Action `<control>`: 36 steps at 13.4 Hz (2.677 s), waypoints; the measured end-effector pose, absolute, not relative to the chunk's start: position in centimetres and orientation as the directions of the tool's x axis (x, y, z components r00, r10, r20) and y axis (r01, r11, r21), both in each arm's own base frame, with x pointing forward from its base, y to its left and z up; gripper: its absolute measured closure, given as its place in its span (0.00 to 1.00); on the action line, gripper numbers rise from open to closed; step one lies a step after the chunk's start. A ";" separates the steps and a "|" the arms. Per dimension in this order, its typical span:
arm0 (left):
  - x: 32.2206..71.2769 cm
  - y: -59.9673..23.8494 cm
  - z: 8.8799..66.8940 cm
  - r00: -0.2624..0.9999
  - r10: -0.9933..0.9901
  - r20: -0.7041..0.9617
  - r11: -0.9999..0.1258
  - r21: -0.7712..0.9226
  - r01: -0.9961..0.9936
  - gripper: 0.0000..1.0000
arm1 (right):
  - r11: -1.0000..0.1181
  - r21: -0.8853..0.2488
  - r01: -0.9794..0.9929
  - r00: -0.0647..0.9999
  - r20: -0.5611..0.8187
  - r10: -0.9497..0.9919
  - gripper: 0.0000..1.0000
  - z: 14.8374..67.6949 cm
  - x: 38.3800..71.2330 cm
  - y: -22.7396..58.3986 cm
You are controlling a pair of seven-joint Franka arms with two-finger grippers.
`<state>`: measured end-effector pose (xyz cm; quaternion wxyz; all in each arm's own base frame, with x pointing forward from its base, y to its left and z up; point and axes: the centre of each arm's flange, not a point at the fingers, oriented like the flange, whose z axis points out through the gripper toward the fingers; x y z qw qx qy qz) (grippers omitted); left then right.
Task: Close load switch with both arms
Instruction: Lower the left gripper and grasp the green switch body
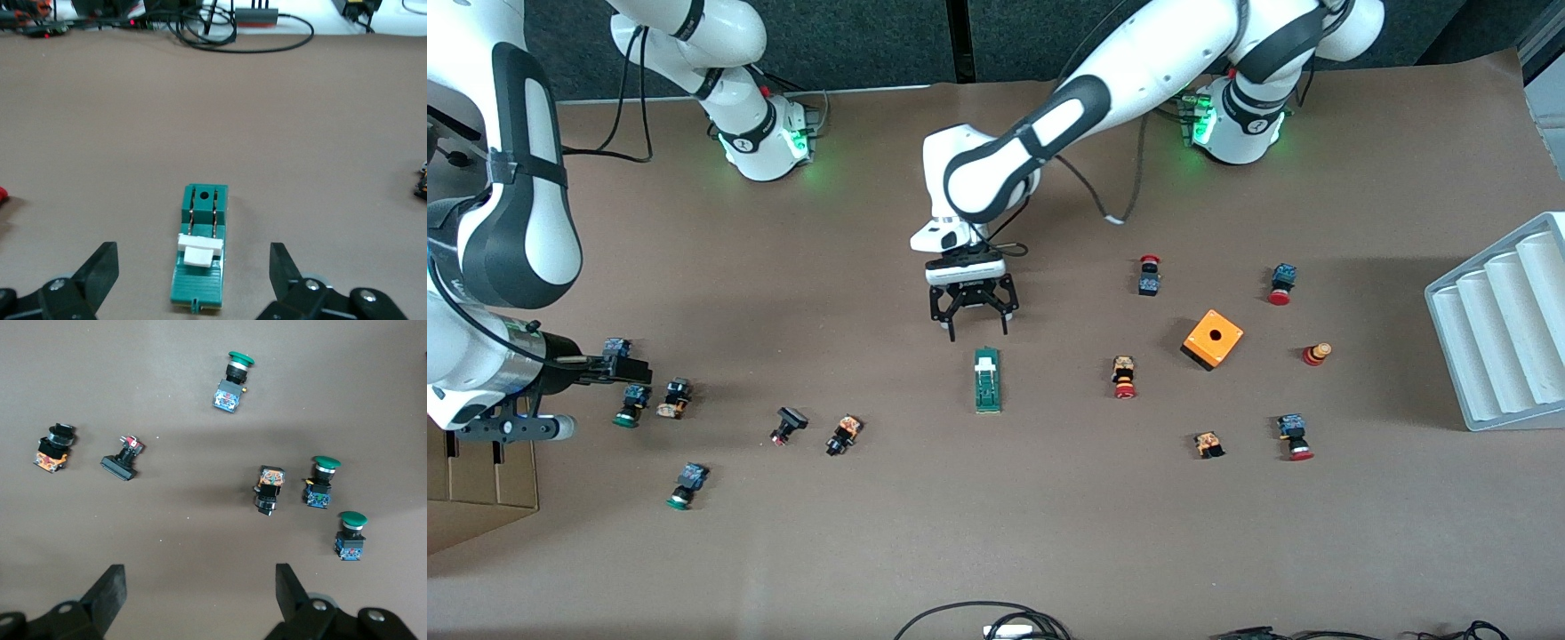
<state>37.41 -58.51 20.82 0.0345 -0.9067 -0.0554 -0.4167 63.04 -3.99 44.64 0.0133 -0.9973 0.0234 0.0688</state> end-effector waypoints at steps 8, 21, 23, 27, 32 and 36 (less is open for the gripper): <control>36.3 -58.1 12.9 0.487 0.145 0.861 -0.983 0.068 0.172 0.00 | -0.999 -0.023 -0.047 0.989 -0.139 -0.044 0.00 44.6 63.1 -3.9; 35.9 -57.6 6.7 0.359 0.087 0.929 -0.988 0.033 0.154 0.00 | -0.999 -0.036 0.019 0.987 -0.160 0.024 0.00 42.5 63.6 -2.0; 36.6 -57.2 6.1 0.345 0.075 0.936 -0.988 0.023 0.152 0.05 | -0.999 -0.042 0.034 0.986 -0.160 0.041 0.00 41.9 63.8 -2.0; 36.6 -57.3 6.2 0.339 0.075 0.938 -0.988 0.024 0.151 0.15 | -0.993 -0.080 0.083 0.979 -0.180 0.097 0.00 39.7 64.2 -0.2; 35.5 -58.0 6.3 0.343 0.079 0.936 -0.987 0.025 0.160 0.15 | -0.937 -0.105 0.333 0.929 -0.136 0.345 0.00 37.5 65.2 4.2; 34.6 -58.3 6.3 0.338 0.080 0.938 -0.984 0.020 0.175 0.19 | -0.892 -0.116 0.437 0.885 -0.124 0.449 0.00 37.2 65.1 6.1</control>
